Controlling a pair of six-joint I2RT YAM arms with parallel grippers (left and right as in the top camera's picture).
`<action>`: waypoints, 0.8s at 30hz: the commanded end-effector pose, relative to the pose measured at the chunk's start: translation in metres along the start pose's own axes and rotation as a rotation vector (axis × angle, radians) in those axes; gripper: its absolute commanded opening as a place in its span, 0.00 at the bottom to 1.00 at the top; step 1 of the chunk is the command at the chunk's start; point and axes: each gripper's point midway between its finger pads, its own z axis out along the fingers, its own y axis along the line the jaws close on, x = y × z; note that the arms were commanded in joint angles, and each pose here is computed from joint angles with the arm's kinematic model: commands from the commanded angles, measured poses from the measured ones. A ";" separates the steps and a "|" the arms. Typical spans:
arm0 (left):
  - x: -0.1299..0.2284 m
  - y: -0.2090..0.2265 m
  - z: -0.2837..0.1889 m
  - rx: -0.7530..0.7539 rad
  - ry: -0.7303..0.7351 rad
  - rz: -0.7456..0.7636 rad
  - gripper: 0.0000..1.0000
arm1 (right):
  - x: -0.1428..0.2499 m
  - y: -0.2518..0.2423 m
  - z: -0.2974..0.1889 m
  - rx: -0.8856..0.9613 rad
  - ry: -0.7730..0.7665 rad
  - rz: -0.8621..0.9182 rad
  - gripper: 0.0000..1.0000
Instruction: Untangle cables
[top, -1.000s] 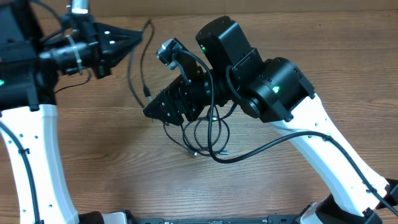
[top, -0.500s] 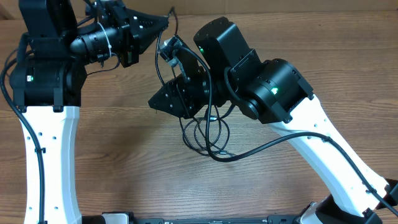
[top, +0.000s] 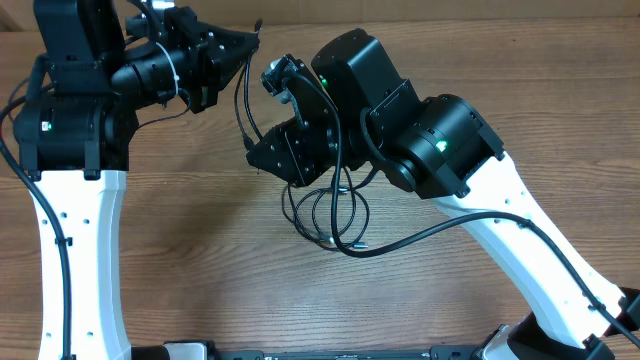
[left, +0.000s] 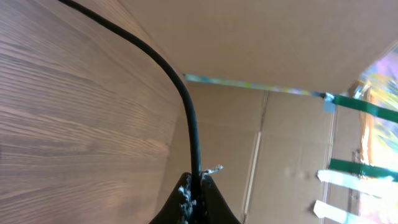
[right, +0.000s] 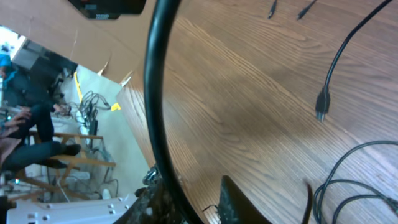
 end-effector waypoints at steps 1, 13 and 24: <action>-0.007 0.000 -0.006 -0.014 -0.057 0.046 0.04 | -0.005 -0.003 -0.002 0.027 -0.020 0.003 0.20; -0.019 0.012 -0.007 -0.080 -0.121 0.188 0.09 | -0.009 0.000 -0.003 0.014 -0.038 0.094 0.04; -0.013 0.046 -0.010 -0.228 -0.074 0.408 0.66 | -0.016 0.014 -0.004 -0.058 -0.056 0.136 0.04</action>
